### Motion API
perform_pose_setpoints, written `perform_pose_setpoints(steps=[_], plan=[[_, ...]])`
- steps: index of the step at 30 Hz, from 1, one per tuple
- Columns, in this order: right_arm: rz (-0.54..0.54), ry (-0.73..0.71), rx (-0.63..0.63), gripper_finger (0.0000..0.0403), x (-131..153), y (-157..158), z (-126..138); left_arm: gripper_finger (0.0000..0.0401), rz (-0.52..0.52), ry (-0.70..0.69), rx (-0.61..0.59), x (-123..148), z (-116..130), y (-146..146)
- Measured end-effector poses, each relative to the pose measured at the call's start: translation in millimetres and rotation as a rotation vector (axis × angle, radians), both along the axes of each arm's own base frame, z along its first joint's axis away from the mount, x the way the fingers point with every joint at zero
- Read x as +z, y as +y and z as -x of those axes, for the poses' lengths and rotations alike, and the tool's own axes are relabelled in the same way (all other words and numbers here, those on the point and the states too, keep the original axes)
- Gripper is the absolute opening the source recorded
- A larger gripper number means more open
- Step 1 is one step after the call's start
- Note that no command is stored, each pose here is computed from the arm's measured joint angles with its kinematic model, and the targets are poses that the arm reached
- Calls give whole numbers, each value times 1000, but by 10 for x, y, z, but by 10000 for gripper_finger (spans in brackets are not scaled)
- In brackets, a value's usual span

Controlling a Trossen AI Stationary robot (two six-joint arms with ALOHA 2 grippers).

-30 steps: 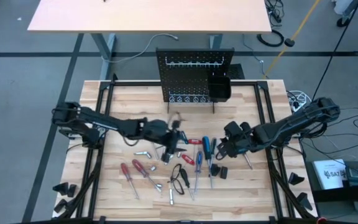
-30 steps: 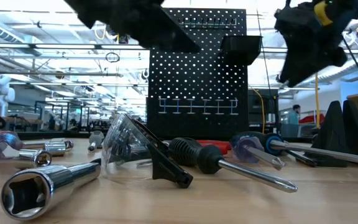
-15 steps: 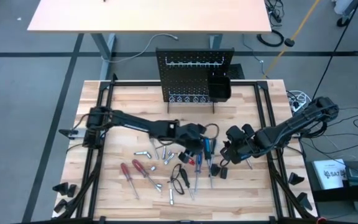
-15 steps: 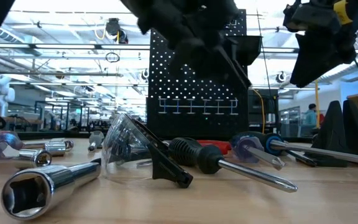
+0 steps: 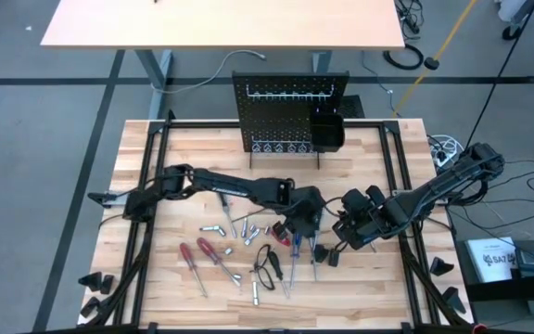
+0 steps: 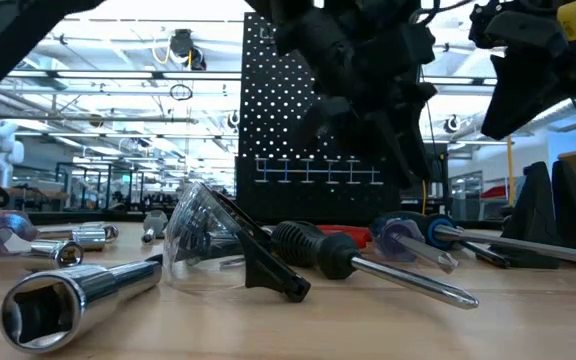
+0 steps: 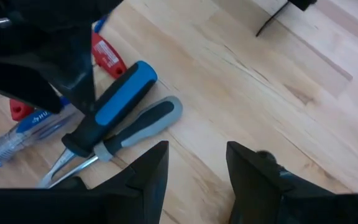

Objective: Hang tools onto peg board
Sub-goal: Hang the blue flat screwdriver onto the peg board

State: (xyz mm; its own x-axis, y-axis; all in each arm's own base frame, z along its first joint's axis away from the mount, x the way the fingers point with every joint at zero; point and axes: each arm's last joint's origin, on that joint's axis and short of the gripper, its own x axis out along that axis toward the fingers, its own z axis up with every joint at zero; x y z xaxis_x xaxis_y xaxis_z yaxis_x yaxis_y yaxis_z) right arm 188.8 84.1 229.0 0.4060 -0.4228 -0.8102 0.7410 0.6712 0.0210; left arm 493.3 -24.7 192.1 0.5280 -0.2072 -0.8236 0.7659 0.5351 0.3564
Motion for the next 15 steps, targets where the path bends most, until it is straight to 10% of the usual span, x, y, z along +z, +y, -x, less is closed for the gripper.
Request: perform_pose_setpoints(steps=[15], plan=[[-8,7,-6,155,-7,41,44,173,-160,77,-77,-273,-193,91]])
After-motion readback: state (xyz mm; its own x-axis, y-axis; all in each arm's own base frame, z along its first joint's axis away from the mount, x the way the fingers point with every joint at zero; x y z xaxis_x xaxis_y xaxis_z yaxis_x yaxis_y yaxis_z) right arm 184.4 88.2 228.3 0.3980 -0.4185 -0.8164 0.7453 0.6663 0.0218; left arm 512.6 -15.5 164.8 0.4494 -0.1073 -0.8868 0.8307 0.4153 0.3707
